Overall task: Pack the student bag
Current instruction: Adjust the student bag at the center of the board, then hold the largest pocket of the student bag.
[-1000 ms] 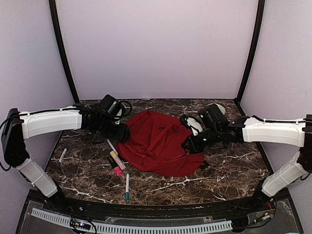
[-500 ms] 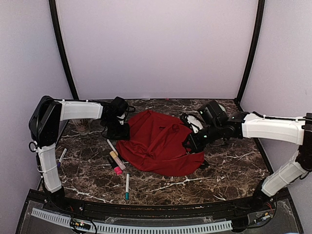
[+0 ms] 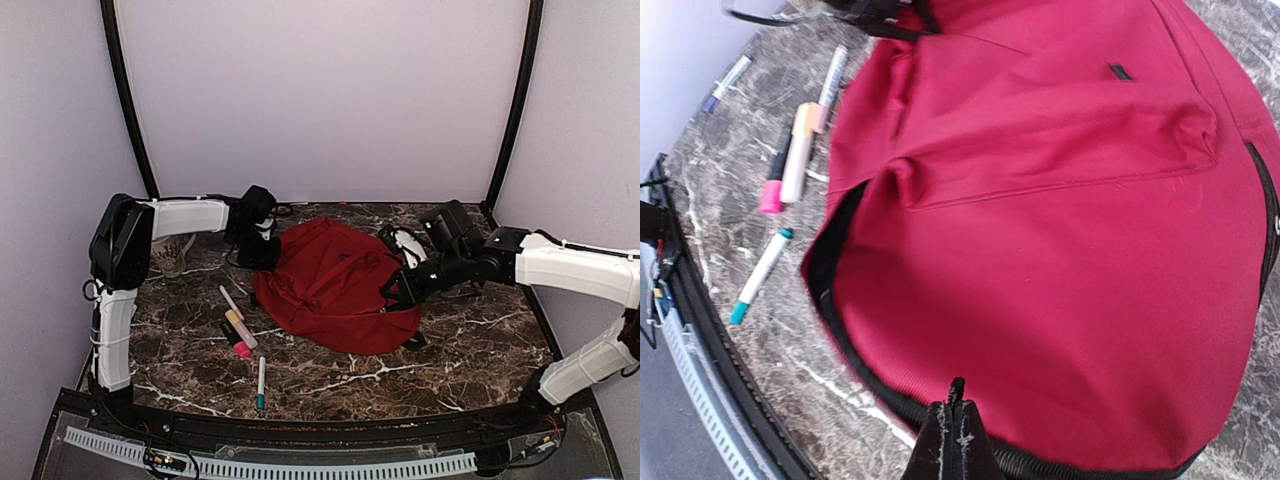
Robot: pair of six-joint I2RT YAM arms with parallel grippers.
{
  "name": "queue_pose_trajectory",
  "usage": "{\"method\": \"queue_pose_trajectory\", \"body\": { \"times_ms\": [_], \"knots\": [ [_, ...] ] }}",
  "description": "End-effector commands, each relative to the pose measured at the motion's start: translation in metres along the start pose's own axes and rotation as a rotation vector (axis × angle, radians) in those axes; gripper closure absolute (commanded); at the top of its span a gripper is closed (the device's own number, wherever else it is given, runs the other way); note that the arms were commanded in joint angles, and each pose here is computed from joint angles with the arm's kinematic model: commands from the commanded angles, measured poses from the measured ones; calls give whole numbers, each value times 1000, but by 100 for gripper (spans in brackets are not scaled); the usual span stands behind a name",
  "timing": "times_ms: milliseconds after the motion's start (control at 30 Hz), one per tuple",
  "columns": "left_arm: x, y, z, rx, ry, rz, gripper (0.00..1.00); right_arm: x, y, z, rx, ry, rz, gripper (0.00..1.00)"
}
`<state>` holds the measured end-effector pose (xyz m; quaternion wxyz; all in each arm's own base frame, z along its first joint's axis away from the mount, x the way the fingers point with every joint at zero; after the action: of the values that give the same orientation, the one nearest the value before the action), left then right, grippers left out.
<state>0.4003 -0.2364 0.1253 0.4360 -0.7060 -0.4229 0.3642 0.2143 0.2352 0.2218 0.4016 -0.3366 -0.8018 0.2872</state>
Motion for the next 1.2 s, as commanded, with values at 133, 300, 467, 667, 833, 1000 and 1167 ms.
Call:
{"method": "queue_pose_trajectory", "body": {
  "times_ms": [133,300,467,667,833,1000,1167],
  "knots": [
    [-18,24,-63,-121,53,155,100,10,-22,5,-70,58,-121,100],
    [-33,2,-104,-191,104,231,99,22,-15,-2,-37,41,-94,100],
    [-38,-56,-102,-298,214,184,75,25,-15,8,-33,53,-77,100],
    [-49,-118,-66,-396,394,137,28,22,-16,11,-51,60,-73,100],
    [-93,-147,-7,-440,674,153,20,20,-15,8,-69,53,-47,100],
    [-124,-151,57,-604,849,316,22,15,-16,6,-94,57,10,100],
    [-146,-149,84,-755,954,457,25,10,-18,5,-112,58,52,100]
  ]
}}
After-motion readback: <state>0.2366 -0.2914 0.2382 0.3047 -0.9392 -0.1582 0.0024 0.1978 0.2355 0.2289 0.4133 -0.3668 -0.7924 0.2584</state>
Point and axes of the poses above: each gripper's point midway between its finger pads, its own y axis out along the fingers, its own x axis along the line the jaws close on, z = x × y, the point moved 9 cm from there along -y, back along the fingers, and after that the axes turned 15 degrees about y, right-handed, at the moved point
